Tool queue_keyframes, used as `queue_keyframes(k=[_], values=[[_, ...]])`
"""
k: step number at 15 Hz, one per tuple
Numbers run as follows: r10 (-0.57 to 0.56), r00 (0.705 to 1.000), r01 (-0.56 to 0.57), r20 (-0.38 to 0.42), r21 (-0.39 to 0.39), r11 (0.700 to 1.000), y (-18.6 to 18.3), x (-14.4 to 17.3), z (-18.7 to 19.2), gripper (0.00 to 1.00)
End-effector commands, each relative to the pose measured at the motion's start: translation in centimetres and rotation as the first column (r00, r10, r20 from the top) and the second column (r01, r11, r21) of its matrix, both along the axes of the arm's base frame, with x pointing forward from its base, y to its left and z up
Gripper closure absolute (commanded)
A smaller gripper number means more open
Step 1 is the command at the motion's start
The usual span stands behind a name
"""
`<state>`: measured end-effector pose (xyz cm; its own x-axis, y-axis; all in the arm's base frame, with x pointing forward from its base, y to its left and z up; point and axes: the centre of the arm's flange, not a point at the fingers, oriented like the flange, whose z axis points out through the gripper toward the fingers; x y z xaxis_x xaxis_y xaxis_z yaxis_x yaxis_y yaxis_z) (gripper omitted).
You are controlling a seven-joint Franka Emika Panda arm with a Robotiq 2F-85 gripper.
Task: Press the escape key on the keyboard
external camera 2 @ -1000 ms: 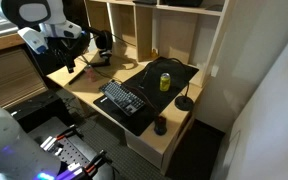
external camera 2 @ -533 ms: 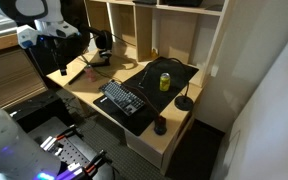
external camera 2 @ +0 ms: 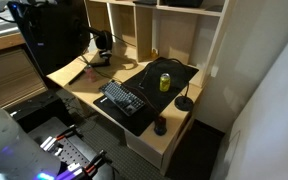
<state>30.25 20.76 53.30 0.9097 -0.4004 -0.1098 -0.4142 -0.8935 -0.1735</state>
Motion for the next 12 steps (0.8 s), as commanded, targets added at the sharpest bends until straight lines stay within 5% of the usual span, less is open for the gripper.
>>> queue_keyframes(k=[1,6,7,8,12], values=[[-0.14,0.989,0.138,-0.052,-0.045,0.989,-0.2,5.9,-3.5,0.0],[-0.32,0.947,0.32,0.003,0.027,0.947,-0.3,14.0,-8.7,0.0],[-0.339,0.941,0.339,-0.026,0.035,0.94,-0.2,14.4,-9.2,0.0],[-0.301,0.953,0.301,0.003,0.028,0.953,-1.3,11.4,-8.7,0.0],[-0.331,0.943,0.332,-0.033,0.034,0.943,-0.8,13.6,-10.0,0.0]])
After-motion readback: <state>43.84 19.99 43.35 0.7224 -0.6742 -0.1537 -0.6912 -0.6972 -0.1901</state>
